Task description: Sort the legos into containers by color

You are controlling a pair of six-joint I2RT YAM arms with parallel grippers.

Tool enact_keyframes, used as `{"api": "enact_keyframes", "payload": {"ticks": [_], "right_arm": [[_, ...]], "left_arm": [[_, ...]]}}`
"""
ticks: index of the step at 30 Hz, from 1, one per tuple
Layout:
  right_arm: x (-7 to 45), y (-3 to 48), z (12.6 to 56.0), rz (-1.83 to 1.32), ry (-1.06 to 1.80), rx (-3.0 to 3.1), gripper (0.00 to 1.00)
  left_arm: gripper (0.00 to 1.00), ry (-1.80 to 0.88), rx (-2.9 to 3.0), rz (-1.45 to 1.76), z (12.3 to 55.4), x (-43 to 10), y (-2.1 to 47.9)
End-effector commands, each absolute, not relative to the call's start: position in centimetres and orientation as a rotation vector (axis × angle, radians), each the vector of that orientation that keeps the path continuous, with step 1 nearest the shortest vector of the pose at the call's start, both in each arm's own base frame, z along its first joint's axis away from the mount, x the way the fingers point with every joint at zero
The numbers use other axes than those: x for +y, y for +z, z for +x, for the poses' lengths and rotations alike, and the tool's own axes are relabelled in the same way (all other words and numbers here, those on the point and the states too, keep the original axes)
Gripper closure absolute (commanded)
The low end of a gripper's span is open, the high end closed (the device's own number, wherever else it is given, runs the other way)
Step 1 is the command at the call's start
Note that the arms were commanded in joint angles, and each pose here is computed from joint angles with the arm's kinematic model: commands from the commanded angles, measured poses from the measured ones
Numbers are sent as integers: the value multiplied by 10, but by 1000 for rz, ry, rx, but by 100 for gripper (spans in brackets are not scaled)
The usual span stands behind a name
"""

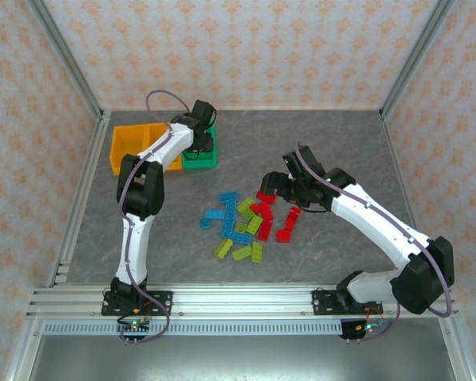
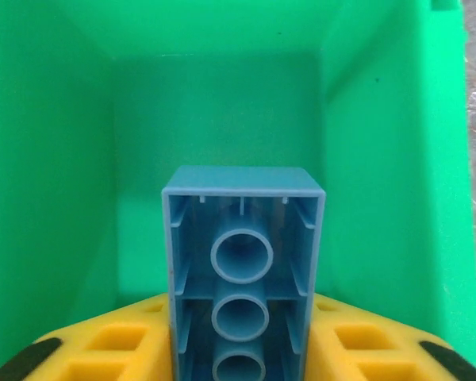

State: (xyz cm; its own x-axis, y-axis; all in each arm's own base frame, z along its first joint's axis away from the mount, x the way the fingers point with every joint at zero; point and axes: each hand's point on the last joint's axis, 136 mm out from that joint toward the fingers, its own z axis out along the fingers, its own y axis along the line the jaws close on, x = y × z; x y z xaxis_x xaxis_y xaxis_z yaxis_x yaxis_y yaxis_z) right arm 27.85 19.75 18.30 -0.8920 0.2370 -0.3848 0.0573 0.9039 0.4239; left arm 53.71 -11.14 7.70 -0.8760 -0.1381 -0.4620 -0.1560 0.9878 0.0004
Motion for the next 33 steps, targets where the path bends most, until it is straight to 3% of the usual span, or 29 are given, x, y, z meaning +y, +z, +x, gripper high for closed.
{"api": "enact_keyframes", "payload": {"ticks": [1,8,14,18,25,30,33], "right_arm": [[190,194,279,257,549,2587,12],[185,186,286,271,505,2560,11],[192,156,309,31,325,2633,11],[209,119,326,-169,256,2745,10],[217,60,355,-233,204,2867,14],[221,39,349,-257,233,2940,18],[217,29,348,-244,208,2957,25]], "left_arm": [[53,35,2597,-204,539,-109,122],[53,-165,2544,-155,493,-126,188],[54,-272,2423,112,404,-159,248],[52,-243,2392,380,339,-171,248],[37,-194,2364,464,282,-145,227],[12,-176,2332,446,273,-135,239],[3,-154,2318,435,275,-132,242]]}}
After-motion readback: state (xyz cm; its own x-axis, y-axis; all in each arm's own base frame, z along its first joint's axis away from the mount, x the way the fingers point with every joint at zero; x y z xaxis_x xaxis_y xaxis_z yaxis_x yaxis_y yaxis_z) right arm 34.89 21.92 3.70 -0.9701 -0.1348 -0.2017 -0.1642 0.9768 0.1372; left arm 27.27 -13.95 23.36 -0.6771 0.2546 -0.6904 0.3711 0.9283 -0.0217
